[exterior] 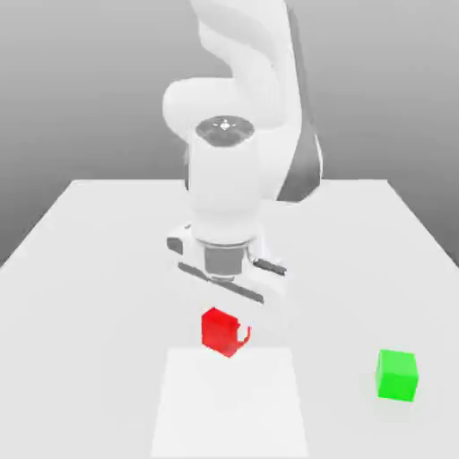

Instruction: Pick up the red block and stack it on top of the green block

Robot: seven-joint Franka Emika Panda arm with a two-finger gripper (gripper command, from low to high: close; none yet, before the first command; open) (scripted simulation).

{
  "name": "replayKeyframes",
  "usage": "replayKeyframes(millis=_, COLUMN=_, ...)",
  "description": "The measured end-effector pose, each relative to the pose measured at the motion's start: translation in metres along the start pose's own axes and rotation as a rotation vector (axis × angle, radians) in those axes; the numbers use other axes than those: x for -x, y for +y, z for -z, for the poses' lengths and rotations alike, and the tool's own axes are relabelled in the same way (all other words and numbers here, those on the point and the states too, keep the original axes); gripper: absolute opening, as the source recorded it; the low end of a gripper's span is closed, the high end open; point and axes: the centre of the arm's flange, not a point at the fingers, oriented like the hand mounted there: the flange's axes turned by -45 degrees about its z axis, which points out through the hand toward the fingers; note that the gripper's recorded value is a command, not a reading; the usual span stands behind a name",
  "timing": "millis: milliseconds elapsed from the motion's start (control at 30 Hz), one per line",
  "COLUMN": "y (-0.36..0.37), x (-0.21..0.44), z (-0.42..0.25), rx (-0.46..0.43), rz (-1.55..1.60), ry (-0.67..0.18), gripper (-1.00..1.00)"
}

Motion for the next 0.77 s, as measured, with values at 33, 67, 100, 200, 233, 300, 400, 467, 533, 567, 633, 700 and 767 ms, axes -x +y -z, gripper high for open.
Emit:
replayKeyframes(millis=33, y=-0.015, x=0.003, z=0.002, rx=0.0, rz=0.082, ry=0.0, gripper=-1.0)
replayKeyframes(millis=67, y=-0.029, x=0.006, z=0.004, rx=0.0, rz=0.164, ry=-0.001, gripper=-1.0)
replayKeyframes(millis=100, y=-0.044, x=0.01, z=0.006, rx=0.0, rz=0.247, ry=-0.001, gripper=-1.0)
replayKeyframes(millis=200, y=-0.088, x=0.024, z=0.011, rx=0.0, rz=0.492, ry=-0.001, gripper=-1.0)
replayKeyframes(millis=233, y=-0.102, x=0.031, z=0.013, rx=0.0, rz=0.574, ry=-0.001, gripper=-1.0)
replayKeyframes(millis=300, y=-0.13, x=0.045, z=0.017, rx=0.0, rz=0.738, ry=-0.002, gripper=-1.0)
replayKeyframes(millis=400, y=-0.172, x=0.073, z=0.023, rx=0.0, rz=0.988, ry=-0.002, gripper=-1.0)
replayKeyframes(millis=467, y=-0.192, x=0.087, z=0.022, rx=0.001, rz=1.113, ry=-0.001, gripper=-1.0)
replayKeyframes(millis=533, y=-0.194, x=0.086, z=0.003, rx=0.002, rz=1.133, ry=-0.001, gripper=-1.0)
replayKeyframes(millis=567, y=-0.195, x=0.086, z=-0.008, rx=0.003, rz=1.137, ry=-0.001, gripper=-1.0)
replayKeyframes(millis=633, y=-0.195, x=0.086, z=-0.031, rx=0.002, rz=1.14, ry=-0.001, gripper=1.0)
replayKeyframes(millis=700, y=-0.195, x=0.086, z=-0.031, rx=0.002, rz=1.14, ry=-0.001, gripper=1.0)
replayKeyframes(millis=767, y=-0.195, x=0.086, z=-0.031, rx=0.002, rz=1.14, ry=-0.001, gripper=1.0)
